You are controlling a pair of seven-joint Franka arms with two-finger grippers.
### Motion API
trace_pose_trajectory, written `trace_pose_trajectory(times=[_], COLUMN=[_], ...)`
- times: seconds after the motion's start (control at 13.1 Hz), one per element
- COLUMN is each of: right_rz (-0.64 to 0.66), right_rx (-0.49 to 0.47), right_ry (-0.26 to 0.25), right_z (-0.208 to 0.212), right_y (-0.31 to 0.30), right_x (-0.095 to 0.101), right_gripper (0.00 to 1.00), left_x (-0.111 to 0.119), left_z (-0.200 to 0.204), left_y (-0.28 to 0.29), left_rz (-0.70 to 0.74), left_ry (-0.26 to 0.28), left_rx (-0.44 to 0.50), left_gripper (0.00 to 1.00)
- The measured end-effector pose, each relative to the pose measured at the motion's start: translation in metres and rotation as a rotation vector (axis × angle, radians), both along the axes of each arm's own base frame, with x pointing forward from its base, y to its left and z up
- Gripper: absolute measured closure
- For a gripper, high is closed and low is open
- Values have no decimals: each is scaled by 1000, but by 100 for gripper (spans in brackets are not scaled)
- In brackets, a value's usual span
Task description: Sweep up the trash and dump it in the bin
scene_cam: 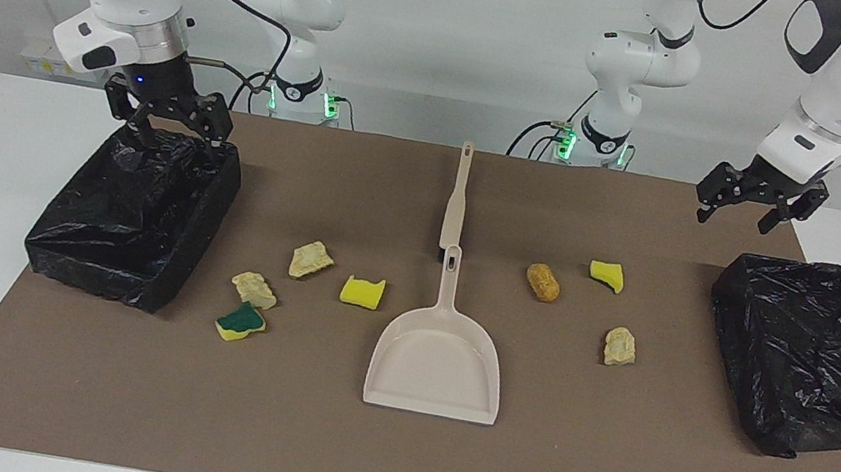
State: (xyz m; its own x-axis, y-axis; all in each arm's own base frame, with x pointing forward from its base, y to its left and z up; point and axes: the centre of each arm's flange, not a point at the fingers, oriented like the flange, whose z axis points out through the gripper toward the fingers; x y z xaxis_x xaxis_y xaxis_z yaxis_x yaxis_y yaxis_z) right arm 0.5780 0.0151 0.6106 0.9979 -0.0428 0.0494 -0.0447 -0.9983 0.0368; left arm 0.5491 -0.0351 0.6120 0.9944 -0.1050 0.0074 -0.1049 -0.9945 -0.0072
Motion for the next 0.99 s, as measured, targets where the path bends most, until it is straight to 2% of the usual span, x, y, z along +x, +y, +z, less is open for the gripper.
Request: trace_pose_trajectory(times=[0.99], right_rz=[-1], right_rx=[0], right_ry=[-3], right_z=[0], right_y=[0], right_x=[0], right_gripper=[0], left_x=[-1], left_z=[-2], left_y=[1], left_rz=[-1], left_ry=[12], left_rx=[0], left_gripper=[0])
